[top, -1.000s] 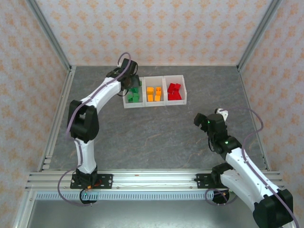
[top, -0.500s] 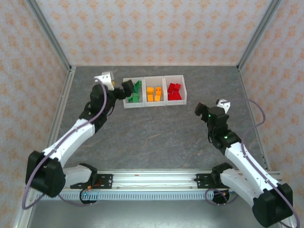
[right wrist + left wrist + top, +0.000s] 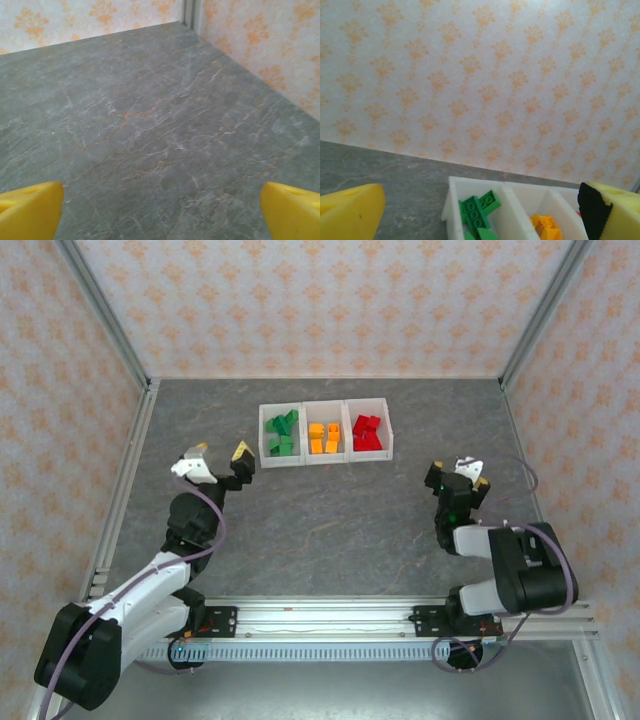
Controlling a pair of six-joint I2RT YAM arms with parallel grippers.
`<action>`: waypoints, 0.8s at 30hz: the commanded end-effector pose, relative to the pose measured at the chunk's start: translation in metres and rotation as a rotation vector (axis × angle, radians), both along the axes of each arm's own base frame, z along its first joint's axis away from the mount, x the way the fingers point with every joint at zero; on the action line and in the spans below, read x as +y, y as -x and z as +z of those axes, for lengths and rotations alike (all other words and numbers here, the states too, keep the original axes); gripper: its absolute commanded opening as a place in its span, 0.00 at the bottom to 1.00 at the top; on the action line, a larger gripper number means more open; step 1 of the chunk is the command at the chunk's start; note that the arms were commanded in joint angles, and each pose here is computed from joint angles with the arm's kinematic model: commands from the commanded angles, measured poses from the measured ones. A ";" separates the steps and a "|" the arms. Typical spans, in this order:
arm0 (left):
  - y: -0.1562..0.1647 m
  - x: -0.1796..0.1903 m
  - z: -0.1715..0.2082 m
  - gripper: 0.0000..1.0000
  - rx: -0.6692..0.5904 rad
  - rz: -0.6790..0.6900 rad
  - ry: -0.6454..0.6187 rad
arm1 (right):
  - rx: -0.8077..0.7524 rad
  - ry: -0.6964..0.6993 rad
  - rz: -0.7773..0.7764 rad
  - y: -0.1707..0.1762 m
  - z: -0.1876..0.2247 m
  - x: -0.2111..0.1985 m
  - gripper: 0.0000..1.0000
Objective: Sort the legos into containers by color
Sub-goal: Reset both arms
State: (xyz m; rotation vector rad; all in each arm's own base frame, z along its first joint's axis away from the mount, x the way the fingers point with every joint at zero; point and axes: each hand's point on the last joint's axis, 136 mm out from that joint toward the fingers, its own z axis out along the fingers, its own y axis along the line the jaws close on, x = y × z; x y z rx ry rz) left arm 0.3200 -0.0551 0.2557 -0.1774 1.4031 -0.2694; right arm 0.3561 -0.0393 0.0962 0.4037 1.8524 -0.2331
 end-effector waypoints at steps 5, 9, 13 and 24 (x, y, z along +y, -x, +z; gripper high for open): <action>0.018 0.039 0.001 0.99 -0.055 0.211 -0.053 | -0.244 -0.021 0.172 -0.003 0.034 0.021 1.00; 0.023 0.053 -0.018 0.99 -0.029 0.305 -0.124 | -0.210 -0.030 0.168 -0.013 0.029 0.020 1.00; 0.015 0.055 -0.044 0.99 0.043 0.317 -0.196 | -0.218 -0.032 0.153 -0.014 0.031 0.017 1.00; -0.010 0.083 -0.092 1.00 0.161 0.339 -0.231 | -0.213 -0.032 0.153 -0.013 0.030 0.017 1.00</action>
